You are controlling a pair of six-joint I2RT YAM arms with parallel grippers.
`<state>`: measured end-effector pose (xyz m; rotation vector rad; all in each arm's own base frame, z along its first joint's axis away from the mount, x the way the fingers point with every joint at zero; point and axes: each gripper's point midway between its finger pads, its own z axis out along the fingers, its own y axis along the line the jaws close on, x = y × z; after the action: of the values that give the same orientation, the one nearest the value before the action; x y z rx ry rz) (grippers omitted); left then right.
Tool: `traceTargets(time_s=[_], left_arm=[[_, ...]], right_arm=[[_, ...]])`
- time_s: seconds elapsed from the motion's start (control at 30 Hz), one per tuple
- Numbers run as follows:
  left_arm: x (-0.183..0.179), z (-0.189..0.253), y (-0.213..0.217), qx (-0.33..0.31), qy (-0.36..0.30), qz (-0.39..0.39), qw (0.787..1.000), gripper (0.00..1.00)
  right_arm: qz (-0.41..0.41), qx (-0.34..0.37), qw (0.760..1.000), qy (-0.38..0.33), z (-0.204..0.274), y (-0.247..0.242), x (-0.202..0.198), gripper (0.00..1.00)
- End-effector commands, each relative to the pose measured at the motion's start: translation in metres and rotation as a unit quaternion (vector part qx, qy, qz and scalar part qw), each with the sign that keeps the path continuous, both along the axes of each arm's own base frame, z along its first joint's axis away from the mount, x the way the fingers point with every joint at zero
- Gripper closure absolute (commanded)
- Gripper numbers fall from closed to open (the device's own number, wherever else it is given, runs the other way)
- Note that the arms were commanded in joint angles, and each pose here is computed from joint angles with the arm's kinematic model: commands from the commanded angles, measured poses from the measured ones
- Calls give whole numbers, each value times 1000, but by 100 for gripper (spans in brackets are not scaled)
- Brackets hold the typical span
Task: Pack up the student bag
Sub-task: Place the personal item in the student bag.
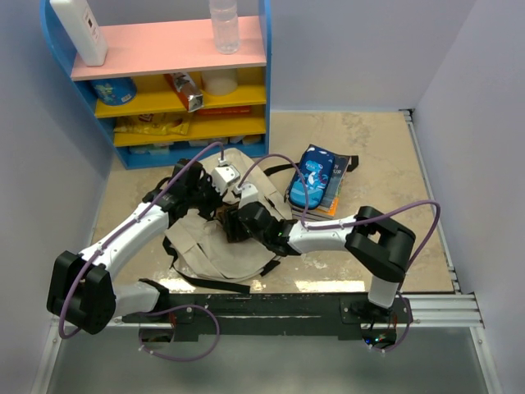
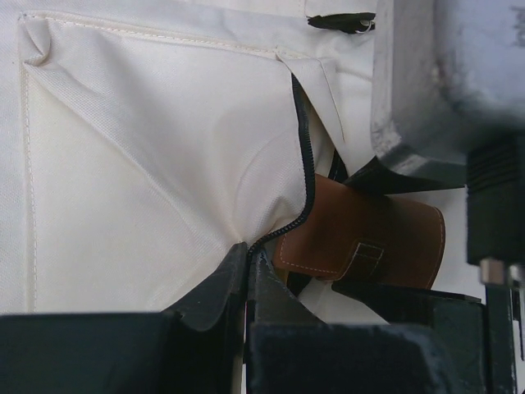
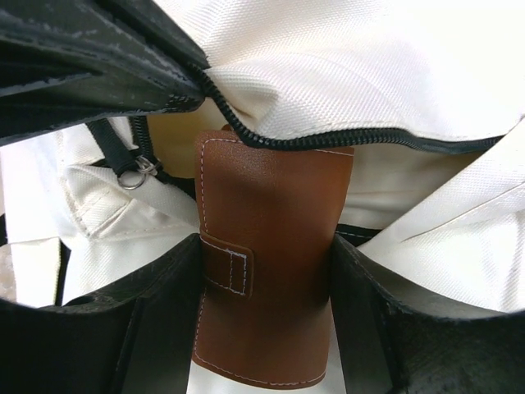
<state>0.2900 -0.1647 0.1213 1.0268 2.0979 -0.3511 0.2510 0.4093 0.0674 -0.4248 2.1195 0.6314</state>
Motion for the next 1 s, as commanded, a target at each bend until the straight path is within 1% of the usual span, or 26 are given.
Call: traceTargets(time_s=[0.0,0.03,0.07,0.2,0.23,0.3,0.33,0.43,0.5,0.53,0.6,0.67,0.7,0.77,0.8,0.87,0.9,0.97], left_arm=[[13,33,-15,-44,-55,-17,997,100],[13,33,-15,-44,-54,-17,997,100],[13,34,-15,-46,-53,-17,997,100],[11,33,-16,-47,-50,-18,998,100],[11,33,-16,-47,-49,-19,997,100],[11,33,-16,-47,-49,-19,998,100],[10,31,-15,-45,-47,-19,998,100],[10,28,-15,-43,-44,-18,998,100],[9,27,-15,-42,-43,-19,998,100],[9,27,-15,-44,-43,-19,998,100],[9,26,-15,-44,-41,-19,998,100],[9,23,-15,-43,-40,-19,998,100],[9,22,-14,-42,-40,-18,998,100],[9,21,-14,-40,-40,-18,998,100],[8,21,-14,-40,-40,-18,998,100],[8,19,-14,-39,-39,-18,998,100],[8,19,-14,-40,-38,-17,998,100],[8,20,-14,-41,-38,-17,998,100]], right_arm=[[-5,-29,999,-13,-3,-14,10,54],[-11,-29,999,-19,1,-15,14,49],[-13,-28,999,-27,7,-16,18,46],[-37,-12,998,-52,33,-16,51,36],[-44,0,997,-63,46,-12,60,32],[-57,8,995,-76,59,-12,74,28],[-64,18,994,-90,71,-9,80,22],[-68,37,991,-108,92,-7,85,13],[-53,53,991,-112,101,-5,80,11],[-49,53,991,-109,97,-8,76,7],[-46,58,992,-107,97,-14,69,8],[-50,75,991,-98,99,-28,58,13],[-52,78,991,-97,99,-34,54,20],[-57,89,990,-95,99,-51,42,28],[-60,93,990,-91,99,-56,38,39],[-61,102,989,-83,96,-68,27,51],[-60,99,990,-78,90,-74,22,61],[-59,105,990,-74,91,-77,18,71]])
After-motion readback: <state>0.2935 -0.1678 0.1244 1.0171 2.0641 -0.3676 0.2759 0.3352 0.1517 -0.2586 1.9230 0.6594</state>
